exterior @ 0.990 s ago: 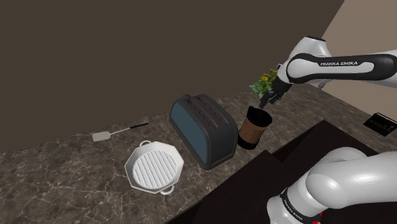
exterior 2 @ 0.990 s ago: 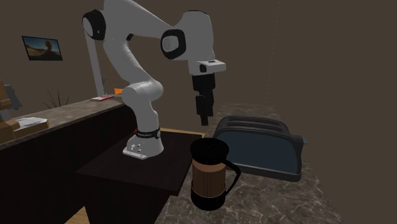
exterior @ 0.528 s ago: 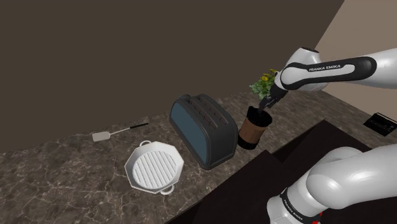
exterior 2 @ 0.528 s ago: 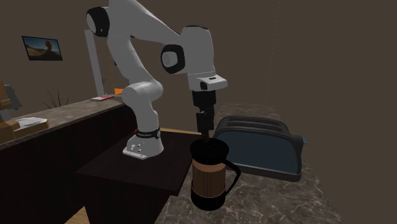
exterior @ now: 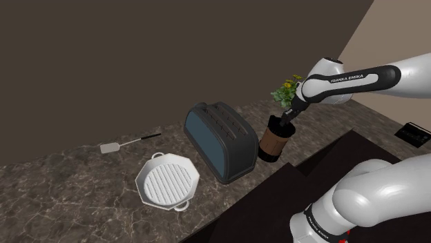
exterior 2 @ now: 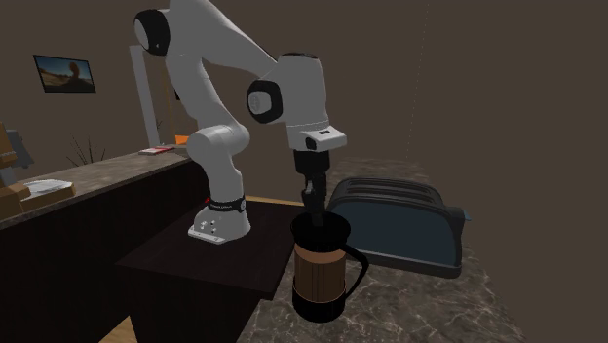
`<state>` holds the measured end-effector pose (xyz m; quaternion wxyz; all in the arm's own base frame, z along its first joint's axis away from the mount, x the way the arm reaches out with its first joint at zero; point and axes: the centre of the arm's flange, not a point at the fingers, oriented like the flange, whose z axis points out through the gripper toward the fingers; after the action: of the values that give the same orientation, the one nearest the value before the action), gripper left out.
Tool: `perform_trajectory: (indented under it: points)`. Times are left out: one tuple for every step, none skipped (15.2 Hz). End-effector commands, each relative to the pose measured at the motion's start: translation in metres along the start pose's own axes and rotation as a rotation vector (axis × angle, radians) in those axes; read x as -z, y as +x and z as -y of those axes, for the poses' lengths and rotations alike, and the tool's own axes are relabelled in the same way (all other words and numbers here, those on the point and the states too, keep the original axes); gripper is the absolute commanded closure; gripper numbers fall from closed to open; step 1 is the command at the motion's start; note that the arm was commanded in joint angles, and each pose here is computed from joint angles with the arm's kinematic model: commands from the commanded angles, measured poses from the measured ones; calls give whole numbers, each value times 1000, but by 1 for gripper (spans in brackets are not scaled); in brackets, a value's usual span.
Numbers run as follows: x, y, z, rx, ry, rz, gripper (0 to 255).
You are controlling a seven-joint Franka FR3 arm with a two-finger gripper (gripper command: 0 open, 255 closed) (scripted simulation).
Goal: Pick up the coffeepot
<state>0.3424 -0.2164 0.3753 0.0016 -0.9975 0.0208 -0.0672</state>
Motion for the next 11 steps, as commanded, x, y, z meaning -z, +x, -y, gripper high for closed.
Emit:
perform_trajectory:
  points:
    - [-1,0,0,0,0,1,255]
    - [-1,0,0,0,0,1,255]
    - [0,0,0,0,0,1,255]
    - [0,0,0,0,0,1,255]
    - [0,0,0,0,0,1,255]
    - [0,0,0,0,0,1,255]
    - [-1,0,0,0,0,1,255]
    - [4,0,0,0,0,1,255]
    - [9,1,0,0,0,1,255]
    - [15,2,0,0,0,1,255]
    - [20,2,0,0,0,1,255]
